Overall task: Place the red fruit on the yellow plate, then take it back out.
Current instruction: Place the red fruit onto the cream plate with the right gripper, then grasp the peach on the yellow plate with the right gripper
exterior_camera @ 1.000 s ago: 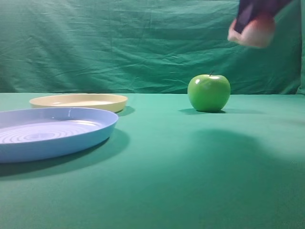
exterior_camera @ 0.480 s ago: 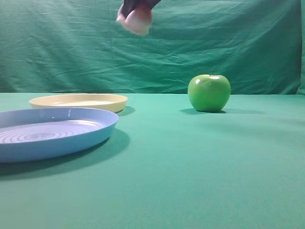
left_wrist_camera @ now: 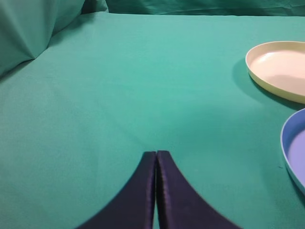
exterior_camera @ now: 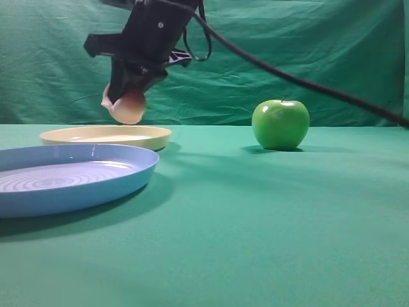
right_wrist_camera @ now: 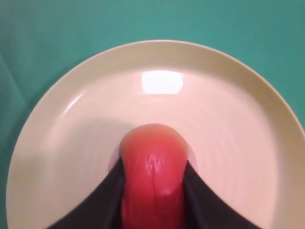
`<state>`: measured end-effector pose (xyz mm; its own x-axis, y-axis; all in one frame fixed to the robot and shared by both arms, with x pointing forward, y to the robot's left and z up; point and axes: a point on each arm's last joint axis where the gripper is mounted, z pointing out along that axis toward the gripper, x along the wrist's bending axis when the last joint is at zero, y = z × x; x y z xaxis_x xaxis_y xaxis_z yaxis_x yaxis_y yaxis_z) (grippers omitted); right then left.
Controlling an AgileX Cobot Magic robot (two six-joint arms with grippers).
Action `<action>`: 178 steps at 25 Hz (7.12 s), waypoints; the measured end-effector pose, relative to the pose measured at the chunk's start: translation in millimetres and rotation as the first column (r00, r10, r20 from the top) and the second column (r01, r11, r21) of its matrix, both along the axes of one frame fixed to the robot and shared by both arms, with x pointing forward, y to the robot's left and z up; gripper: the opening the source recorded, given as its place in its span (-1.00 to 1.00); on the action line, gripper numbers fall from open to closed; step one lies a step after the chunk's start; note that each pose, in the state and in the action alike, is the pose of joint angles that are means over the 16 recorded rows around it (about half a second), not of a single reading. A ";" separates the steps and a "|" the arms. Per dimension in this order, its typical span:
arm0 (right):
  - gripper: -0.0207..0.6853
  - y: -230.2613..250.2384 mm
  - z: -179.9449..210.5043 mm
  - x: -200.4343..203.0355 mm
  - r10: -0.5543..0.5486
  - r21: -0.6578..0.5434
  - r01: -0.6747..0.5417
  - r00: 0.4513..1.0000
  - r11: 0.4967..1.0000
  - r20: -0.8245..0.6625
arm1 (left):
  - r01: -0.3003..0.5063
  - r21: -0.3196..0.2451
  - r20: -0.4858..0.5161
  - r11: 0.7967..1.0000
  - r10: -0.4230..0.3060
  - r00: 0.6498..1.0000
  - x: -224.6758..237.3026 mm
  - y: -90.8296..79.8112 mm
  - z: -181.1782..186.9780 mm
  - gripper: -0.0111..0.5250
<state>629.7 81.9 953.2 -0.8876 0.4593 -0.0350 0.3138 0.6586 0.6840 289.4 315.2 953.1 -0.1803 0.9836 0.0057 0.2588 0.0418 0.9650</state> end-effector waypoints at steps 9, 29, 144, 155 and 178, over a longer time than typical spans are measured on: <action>0.73 -1.8 17.0 -2.8 0.013 0.008 -0.013 1.000 1.000 0.018 | 0.000 0.000 0.000 1.000 0.000 1.000 0.0 0.0 0.0 -0.96; -0.89 -107.9 219.0 -65.0 -0.216 -0.013 0.216 0.975 0.976 -0.044 | 0.000 0.000 0.000 1.000 0.000 1.000 0.0 0.0 0.0 -0.96; -0.94 -363.9 131.5 -310.7 -0.779 0.402 0.677 0.599 0.617 0.187 | 0.000 0.001 0.000 1.000 0.000 1.000 0.0 0.0 0.0 -0.96; -0.94 -345.5 175.1 -269.9 -0.663 0.201 0.636 0.739 0.745 0.123 | 0.000 0.000 0.000 1.000 0.000 1.000 0.0 0.0 0.0 -0.96; -0.94 -192.3 156.9 -109.4 -0.272 0.057 0.270 0.962 0.961 0.028 | 0.000 0.000 0.000 1.000 0.000 1.000 0.0 0.0 0.0 -0.96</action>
